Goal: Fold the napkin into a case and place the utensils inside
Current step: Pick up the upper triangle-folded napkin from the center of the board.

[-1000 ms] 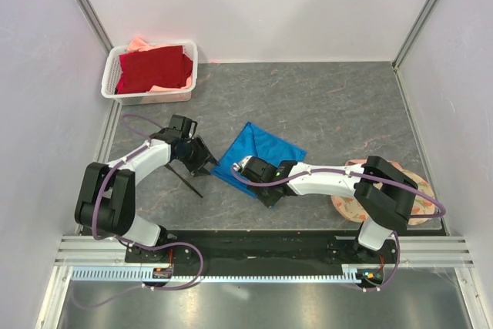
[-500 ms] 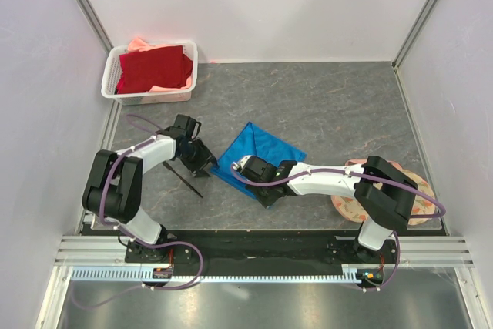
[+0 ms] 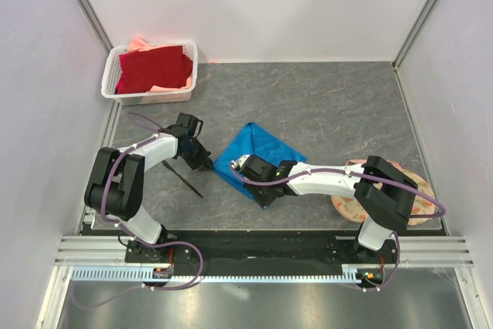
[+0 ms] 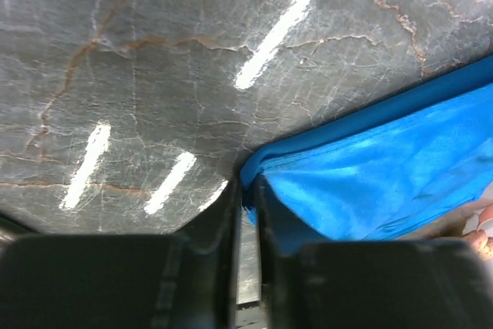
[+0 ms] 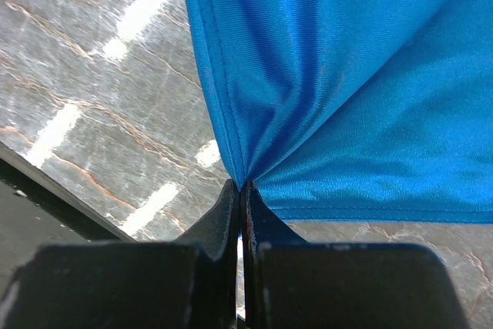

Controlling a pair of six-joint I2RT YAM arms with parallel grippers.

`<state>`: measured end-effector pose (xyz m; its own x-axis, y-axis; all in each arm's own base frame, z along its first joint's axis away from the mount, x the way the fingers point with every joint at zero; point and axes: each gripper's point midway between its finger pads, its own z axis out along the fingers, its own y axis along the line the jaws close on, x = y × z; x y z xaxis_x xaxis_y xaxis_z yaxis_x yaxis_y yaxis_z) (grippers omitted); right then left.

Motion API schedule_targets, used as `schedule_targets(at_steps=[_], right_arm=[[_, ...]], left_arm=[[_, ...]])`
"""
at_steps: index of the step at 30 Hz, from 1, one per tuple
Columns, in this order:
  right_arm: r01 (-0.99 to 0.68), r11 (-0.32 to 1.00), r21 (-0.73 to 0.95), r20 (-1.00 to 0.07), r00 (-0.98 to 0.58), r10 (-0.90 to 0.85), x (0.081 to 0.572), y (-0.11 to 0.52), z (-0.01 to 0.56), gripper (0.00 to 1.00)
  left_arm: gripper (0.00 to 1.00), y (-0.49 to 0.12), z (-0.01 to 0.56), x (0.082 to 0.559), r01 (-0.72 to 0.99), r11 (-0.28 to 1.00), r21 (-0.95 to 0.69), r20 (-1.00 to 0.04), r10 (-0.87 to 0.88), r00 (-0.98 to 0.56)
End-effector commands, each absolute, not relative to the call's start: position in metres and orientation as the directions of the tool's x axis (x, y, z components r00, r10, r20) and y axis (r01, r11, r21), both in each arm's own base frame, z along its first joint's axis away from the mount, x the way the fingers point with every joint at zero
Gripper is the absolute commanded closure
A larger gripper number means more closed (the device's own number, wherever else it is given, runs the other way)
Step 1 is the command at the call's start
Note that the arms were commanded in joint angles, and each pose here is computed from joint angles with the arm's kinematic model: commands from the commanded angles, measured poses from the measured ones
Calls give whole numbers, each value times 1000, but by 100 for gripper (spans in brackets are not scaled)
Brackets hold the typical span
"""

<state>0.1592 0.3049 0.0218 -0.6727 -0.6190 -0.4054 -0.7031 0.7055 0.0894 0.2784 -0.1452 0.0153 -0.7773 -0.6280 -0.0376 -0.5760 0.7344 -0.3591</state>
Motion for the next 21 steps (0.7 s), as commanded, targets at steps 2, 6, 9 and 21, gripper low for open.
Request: schedule_targets(at_steps=[2, 6, 9, 21], right_arm=[[-697, 701, 152, -470, -675, -569, 164, 326, 44, 100], [-691, 703, 167, -490, -677, -549, 165, 330, 54, 100], [-684, 706, 183, -504, -682, -530, 167, 335, 61, 100], [-714, 539, 446, -598, -686, -414, 174, 452, 141, 100]], left_arm=[[92, -148, 61, 321, -472, 756, -453, -195, -601, -775], [93, -156, 95, 340, -371, 774, -514, -269, -556, -787], [94, -162, 115, 351, -309, 775, -551, -295, -527, -797], [98, -89, 206, 382, -276, 672, -687, -374, -653, -659]])
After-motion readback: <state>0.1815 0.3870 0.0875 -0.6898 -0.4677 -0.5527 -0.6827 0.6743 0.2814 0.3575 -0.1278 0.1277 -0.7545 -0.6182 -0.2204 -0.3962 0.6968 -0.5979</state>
